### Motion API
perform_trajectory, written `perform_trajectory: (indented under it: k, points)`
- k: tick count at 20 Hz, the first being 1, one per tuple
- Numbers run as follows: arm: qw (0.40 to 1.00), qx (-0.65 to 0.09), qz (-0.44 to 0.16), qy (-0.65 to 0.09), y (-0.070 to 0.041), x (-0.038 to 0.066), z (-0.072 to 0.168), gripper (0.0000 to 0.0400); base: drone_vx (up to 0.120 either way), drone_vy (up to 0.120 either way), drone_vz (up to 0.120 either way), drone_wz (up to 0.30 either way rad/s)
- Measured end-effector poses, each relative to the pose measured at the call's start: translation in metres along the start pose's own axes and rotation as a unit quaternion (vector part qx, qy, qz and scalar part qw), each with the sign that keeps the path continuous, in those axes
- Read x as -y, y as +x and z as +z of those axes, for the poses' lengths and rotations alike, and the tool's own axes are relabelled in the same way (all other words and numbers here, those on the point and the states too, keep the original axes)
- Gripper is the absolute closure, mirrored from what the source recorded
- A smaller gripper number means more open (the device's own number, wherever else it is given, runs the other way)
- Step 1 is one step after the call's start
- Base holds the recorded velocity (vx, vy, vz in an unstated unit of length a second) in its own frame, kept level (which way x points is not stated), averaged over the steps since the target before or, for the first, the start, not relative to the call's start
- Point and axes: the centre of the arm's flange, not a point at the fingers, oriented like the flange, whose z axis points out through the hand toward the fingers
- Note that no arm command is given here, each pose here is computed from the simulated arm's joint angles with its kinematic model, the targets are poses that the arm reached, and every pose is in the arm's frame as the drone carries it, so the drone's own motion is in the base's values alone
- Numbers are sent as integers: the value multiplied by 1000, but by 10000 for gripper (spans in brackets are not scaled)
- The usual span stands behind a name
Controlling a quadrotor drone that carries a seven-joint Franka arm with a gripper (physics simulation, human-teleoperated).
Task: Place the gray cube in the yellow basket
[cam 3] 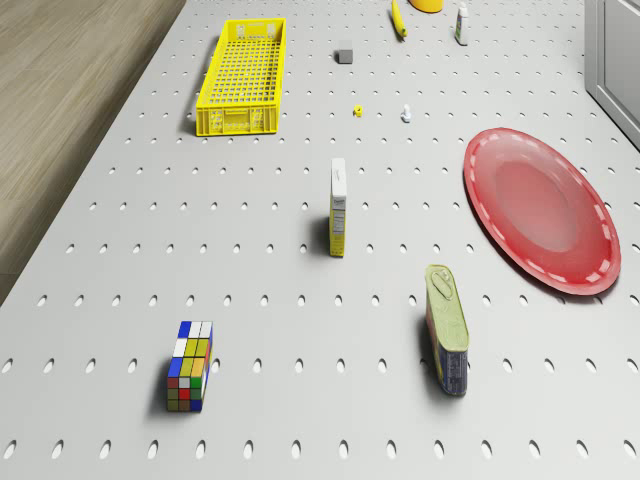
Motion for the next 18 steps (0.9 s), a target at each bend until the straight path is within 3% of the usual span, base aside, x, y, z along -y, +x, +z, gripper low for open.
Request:
perform_trajectory:
  k: [7,12,15,18]
  points:
    - [995,-75,-2,-72,-15,14,2,0,120,0,0,0]
    - [957,-208,-5,-203,-40,38,17,0,120,0,0,0]
    - [883,-334,-9,-329,-59,57,45,0,120,0,0,0]
    - [741,-477,-12,-473,-71,68,91,0,120,0,0,0]
